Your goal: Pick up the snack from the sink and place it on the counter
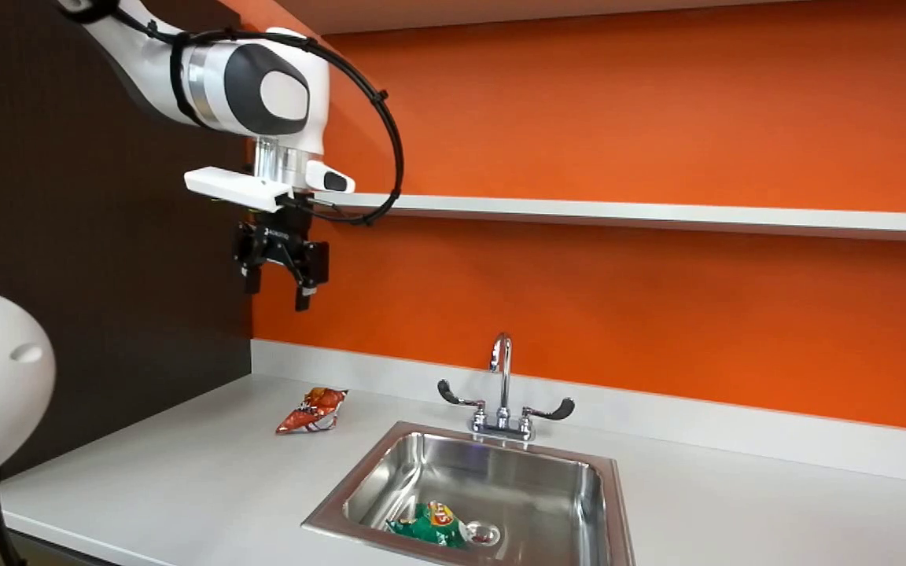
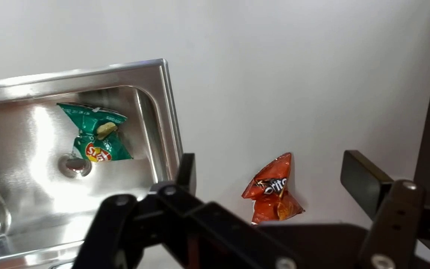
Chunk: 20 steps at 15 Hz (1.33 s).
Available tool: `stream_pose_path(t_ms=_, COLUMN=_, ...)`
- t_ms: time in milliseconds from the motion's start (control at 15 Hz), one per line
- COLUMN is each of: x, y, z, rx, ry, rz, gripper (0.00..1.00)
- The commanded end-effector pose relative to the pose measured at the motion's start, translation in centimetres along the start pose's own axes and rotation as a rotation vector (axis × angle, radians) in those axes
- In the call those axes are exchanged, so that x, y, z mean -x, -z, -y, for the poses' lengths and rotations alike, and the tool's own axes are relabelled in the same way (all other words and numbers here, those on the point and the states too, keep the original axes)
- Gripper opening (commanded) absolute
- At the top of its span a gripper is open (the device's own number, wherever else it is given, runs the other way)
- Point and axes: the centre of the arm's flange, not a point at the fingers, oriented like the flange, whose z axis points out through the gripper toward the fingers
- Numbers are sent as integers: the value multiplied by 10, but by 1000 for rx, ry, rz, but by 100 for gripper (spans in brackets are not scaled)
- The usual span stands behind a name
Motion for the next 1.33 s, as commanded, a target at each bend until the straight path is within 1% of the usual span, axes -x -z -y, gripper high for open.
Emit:
stream_pose_path(t_ms=0, x=-10, y=-1, z=-22, rx=43, ry=-53, rz=7, gripper=100)
stream_pose_path(t_ms=267, x=-20, y=-12, z=-56, rx=50, ry=-108, rz=-11, gripper=100)
stream_pose_path(t_ms=533, x=-34, y=-35, z=-93, rx=53, ry=-166, rz=-38, gripper=100)
stream_pose_path(t_ms=933, x=-54, y=-89, z=-152, rx=64, ry=-242, rz=-56, gripper=100)
stream_pose_path(t_ms=1267, x=-69, y=-138, z=-193, rx=71, ry=-249, rz=-40, gripper=100)
